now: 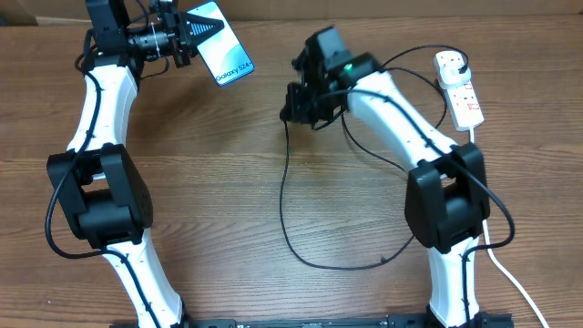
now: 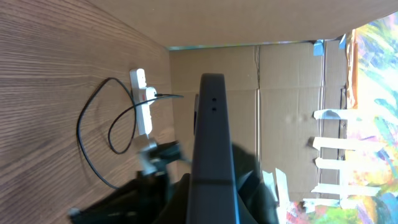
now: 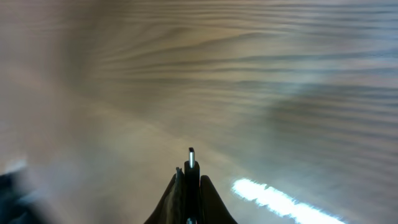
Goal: Plug charger to phone and switch on socket
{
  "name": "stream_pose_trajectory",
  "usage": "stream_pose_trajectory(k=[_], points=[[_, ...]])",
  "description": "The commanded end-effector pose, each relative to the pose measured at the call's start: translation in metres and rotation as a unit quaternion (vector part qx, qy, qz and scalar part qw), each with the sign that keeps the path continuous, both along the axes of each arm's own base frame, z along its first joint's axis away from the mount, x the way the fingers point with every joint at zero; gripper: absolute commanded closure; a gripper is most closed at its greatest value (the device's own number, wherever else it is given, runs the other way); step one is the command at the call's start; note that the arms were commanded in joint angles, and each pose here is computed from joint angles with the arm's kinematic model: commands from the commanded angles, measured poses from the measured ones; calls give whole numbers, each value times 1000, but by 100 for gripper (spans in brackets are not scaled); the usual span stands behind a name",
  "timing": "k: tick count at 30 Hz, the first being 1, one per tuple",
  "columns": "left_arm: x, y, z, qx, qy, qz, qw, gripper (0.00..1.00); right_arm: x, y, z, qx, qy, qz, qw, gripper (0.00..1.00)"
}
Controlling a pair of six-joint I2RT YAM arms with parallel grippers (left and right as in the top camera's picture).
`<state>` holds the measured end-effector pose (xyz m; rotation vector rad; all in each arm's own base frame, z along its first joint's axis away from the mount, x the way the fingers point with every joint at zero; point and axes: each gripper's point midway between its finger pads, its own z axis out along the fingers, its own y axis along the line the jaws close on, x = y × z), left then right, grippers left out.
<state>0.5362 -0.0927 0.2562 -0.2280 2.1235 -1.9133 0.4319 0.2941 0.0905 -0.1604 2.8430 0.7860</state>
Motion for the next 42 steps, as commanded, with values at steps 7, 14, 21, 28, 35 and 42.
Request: stream_pose_trajectory(k=[7,14,21,28,35,42], points=[[-5,-2,12,-2,-25,-15,1000,96,-14,-6,-49,-158,-92,-26,983,96],[-4,-2,11,-1,-25,-15,1000,96,-30,-7,-69,-187,-64,-16,980,96],[-4,-2,11,-1,-25,-14,1000,95,-46,-7,-94,-188,-17,0,982,84],[-4,-2,11,1,-32,-14,999,96,-69,2,-116,-169,53,7,984,60],[-5,-2,12,0,-32,-16,999,96,-72,3,-119,-166,68,0,984,77],[-7,-3,13,-3,-33,-22,999,96,-63,1,-118,-155,68,-20,985,96]])
